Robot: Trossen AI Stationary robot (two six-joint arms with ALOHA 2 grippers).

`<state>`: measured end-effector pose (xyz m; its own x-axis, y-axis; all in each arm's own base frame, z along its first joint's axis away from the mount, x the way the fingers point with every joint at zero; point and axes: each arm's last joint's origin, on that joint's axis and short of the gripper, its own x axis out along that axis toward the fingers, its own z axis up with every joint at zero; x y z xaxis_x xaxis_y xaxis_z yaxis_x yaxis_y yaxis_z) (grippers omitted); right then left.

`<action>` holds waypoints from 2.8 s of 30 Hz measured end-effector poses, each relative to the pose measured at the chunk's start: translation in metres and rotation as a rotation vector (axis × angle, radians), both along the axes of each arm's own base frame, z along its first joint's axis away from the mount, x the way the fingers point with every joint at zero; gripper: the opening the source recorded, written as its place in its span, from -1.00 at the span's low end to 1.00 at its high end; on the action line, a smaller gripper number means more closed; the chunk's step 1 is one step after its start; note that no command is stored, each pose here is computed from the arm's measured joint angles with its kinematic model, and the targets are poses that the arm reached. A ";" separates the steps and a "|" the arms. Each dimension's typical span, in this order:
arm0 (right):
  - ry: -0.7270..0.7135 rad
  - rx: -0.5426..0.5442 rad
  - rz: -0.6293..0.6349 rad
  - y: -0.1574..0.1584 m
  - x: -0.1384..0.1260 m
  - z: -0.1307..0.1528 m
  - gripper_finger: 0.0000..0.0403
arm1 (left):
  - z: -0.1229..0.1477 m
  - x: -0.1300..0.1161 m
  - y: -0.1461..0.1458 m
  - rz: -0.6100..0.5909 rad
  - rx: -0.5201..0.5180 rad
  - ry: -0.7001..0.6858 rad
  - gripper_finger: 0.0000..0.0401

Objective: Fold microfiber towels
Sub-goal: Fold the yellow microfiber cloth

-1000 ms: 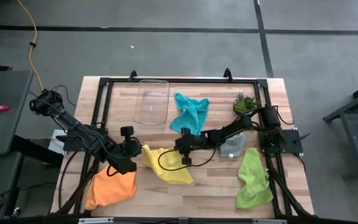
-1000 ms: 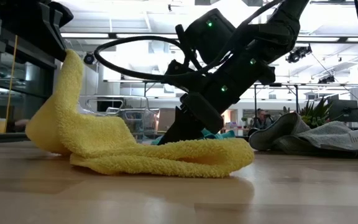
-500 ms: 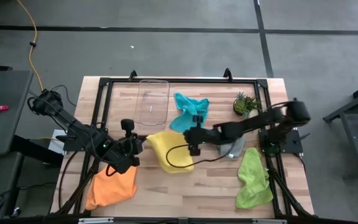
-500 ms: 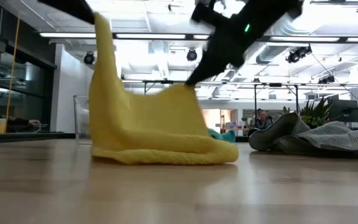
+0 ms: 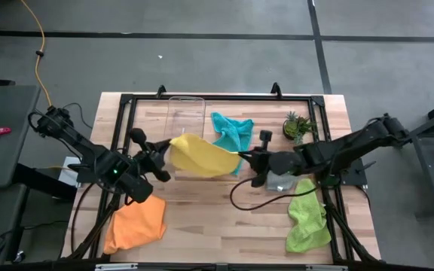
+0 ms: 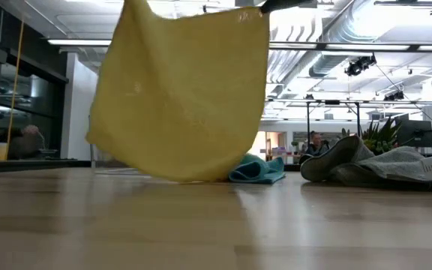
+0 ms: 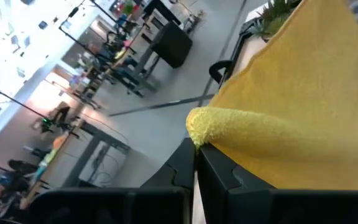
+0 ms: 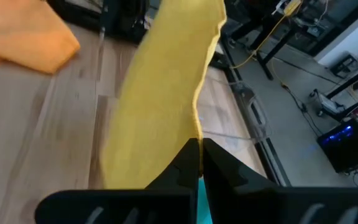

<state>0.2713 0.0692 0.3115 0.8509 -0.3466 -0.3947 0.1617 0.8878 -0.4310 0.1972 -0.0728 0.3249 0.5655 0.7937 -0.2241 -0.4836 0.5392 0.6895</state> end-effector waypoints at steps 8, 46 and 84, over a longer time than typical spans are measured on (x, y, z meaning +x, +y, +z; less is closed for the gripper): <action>0.006 -0.009 0.036 0.001 -0.003 0.003 -1.00 | -0.010 -0.008 -0.002 -0.044 -0.096 -0.009 -1.00; 0.015 -0.158 -0.111 0.010 -0.016 0.045 -1.00 | 0.018 -0.041 -0.022 -0.242 0.007 0.110 -1.00; 0.650 0.512 -0.003 0.116 0.041 -0.132 -1.00 | -0.167 -0.001 -0.116 -0.245 -0.626 0.292 -1.00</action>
